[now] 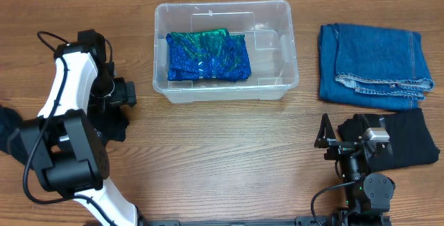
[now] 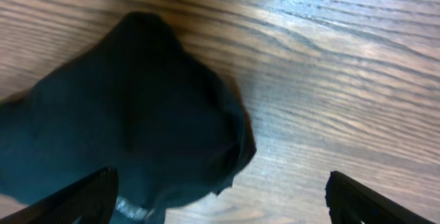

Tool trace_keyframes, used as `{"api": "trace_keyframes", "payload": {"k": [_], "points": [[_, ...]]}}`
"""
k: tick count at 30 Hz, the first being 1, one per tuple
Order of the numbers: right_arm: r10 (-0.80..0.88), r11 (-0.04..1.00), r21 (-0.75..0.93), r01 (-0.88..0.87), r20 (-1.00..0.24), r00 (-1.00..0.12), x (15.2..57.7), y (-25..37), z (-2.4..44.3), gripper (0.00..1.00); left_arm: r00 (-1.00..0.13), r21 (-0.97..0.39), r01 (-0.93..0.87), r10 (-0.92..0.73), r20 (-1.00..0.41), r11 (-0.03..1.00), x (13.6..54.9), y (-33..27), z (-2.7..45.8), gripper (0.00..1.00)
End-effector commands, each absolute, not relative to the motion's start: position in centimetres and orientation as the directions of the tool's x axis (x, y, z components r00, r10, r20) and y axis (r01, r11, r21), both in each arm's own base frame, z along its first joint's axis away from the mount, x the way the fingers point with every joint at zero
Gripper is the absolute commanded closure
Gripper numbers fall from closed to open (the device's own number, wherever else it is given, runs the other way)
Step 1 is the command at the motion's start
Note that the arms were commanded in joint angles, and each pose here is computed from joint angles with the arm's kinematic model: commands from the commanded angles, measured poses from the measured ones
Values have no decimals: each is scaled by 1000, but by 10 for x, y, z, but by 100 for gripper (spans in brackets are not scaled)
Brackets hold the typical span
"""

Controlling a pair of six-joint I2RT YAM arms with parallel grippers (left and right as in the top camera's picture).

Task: Pack container
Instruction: 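Move left gripper to the black garment on left and grasp it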

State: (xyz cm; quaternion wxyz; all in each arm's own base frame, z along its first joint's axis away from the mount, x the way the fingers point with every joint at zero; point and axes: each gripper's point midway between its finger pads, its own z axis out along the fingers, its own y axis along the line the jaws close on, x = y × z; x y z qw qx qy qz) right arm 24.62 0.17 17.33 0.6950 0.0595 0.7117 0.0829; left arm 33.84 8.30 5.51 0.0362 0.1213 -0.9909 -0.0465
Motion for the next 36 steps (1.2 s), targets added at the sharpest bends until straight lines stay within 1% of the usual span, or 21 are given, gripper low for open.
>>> {"api": "trace_keyframes", "payload": {"k": [1, 3, 7, 8, 9, 11, 14, 16, 18, 20, 23, 26, 30, 33, 36], "points": [[193, 981, 194, -24, -981, -23, 246, 0, 171, 0, -957, 112, -260, -272, 106, 959, 338, 87, 30, 6], [193, 981, 194, -24, -981, -23, 246, 0, 171, 0, -955, 124, -257, -272, 121, 958, 338, 89, 20, 7], [193, 981, 194, -24, -981, -23, 246, 0, 171, 0, -953, 144, -253, -272, 131, 957, 340, 93, 7, 13], [193, 981, 194, -24, -981, -23, 246, 0, 171, 0, -953, 148, -252, -271, 134, 957, 340, 94, 5, 17], [193, 981, 194, -24, -981, -23, 246, 0, 171, 0, -953, 148, -252, -272, 134, 956, 340, 94, 3, 24], [193, 981, 194, -24, -981, -23, 246, 0, 171, 0, -954, 147, -253, -272, 128, 956, 342, 94, 3, 46], [193, 981, 194, -24, -981, -23, 246, 0, 171, 0, -954, 139, -256, -273, 122, 957, 344, 93, 2, 70], [193, 981, 194, -24, -981, -23, 246, 0, 171, 0, -951, 109, -270, -283, 122, 957, 345, 88, 2, 96], [193, 981, 194, -24, -981, -23, 246, 0, 171, 0, -952, 55, -278, -283, 119, 959, 350, 80, 6, 96], [193, 981, 194, -24, -981, -23, 246, 0, 171, 0, -954, -9, -280, -278, 115, 960, 359, 70, 20, 96], [193, 981, 194, -24, -981, -23, 246, 0, 171, 0, -968, -80, -247, -242, 72, 966, 383, 64, 66, 96], [193, 981, 194, -24, -981, -23, 246, 0, 171, 0, -981, -102, -192, -193, 2, 976, 399, 64, 123, 96], [193, 981, 194, -24, -981, -23, 246, 0, 171, 0, -983, -97, -144, -154, -104, 985, 407, 65, 192, 96], [193, 981, 194, -24, -981, -23, 246, 0, 171, 0, -971, -104, -129, -147, -189, 986, 411, 62, 229, 96], [193, 981, 194, -24, -981, -23, 246, 0, 171, 0, -947, -127, -63, -99, -304, 990, 419, 48, 265, 96]]}}
